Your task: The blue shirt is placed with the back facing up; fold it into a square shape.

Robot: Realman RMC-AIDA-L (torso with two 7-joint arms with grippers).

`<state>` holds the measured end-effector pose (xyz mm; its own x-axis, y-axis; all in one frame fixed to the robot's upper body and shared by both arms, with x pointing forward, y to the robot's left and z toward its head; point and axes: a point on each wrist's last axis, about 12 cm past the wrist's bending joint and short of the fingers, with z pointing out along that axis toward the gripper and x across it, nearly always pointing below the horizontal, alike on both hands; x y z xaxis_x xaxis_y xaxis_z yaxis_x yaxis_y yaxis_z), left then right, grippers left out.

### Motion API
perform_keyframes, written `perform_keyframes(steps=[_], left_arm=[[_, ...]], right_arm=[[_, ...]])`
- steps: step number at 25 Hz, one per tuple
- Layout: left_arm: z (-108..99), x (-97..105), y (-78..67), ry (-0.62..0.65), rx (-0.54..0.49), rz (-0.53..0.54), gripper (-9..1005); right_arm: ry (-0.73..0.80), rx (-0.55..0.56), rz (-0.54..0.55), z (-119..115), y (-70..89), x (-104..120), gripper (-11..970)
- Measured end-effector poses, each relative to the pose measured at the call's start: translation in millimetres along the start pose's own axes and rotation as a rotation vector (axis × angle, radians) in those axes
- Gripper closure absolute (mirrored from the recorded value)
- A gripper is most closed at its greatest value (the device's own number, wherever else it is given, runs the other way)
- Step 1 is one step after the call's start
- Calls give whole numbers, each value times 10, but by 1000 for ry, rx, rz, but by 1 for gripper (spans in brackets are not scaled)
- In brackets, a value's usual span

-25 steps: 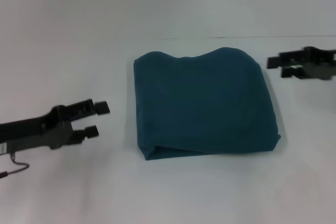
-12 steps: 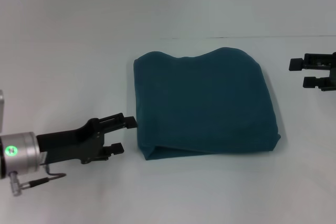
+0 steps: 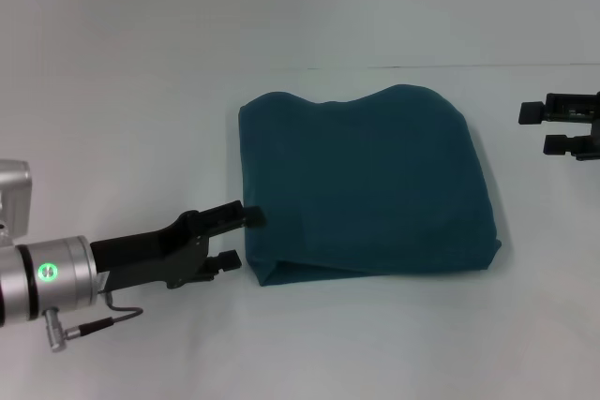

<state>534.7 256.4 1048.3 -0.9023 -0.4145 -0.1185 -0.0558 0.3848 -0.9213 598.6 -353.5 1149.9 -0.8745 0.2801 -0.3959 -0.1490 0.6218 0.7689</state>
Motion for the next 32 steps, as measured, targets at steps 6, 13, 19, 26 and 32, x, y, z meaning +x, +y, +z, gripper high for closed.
perform_keyframes(steps=[6, 13, 19, 26, 32], left_arm=[[-242, 62, 12, 4, 24, 530, 50], [-386, 96, 129, -65, -5, 813, 51], [-277, 25, 58, -36, 28, 377, 55], [-22, 39, 10, 20, 33, 54, 60], [62, 13, 101, -11, -30, -52, 64]], right_arm=[[-4, 5, -2, -16, -17, 1, 49], [-16, 4, 7, -46, -35, 3, 50], [-22, -3, 16, -59, -39, 4, 50], [-21, -3, 20, -60, -42, 9, 51], [-23, -4, 19, -63, -44, 10, 52]])
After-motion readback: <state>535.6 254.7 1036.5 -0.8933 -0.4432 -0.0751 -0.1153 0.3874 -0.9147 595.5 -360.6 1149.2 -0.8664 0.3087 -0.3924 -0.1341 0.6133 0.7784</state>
